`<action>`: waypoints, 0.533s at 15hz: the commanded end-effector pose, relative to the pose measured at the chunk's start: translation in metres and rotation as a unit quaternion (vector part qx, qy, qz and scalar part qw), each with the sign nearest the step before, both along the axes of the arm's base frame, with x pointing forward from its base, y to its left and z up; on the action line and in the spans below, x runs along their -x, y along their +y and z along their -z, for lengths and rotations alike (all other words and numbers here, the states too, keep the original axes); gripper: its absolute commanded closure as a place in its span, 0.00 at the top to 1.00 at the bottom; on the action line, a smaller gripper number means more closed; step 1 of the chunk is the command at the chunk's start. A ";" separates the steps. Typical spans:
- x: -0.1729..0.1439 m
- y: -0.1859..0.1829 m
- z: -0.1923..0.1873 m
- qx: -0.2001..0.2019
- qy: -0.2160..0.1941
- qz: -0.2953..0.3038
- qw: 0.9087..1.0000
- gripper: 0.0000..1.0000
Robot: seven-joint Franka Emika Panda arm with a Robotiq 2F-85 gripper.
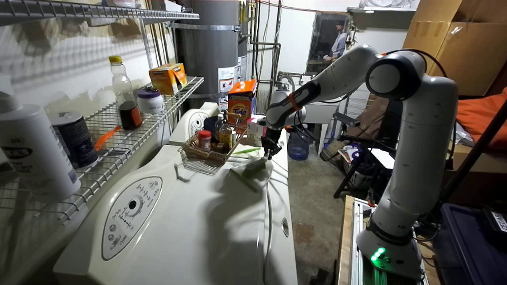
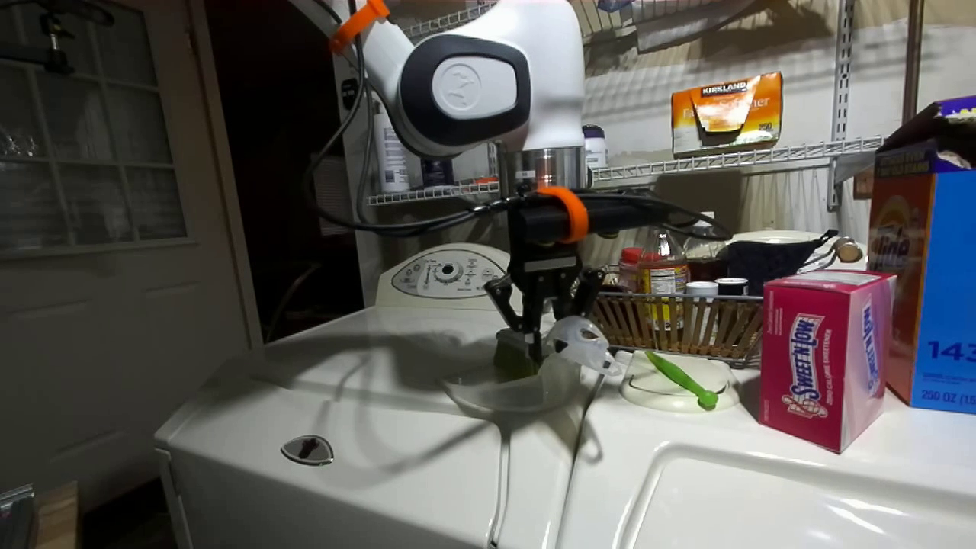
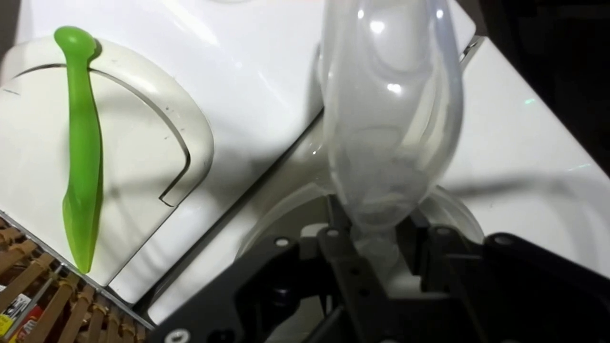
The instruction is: Put the hand broom on the dustpan
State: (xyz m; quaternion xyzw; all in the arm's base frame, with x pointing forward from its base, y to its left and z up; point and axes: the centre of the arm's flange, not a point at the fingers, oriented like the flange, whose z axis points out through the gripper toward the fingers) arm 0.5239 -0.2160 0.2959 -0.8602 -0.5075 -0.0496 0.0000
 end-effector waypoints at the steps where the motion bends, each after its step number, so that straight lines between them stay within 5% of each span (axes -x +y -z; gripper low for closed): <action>1: -0.006 -0.005 0.003 0.000 -0.006 -0.007 1.000 0.08; 8: -0.002 -0.008 -0.017 0.012 -0.008 0.003 1.000 0.08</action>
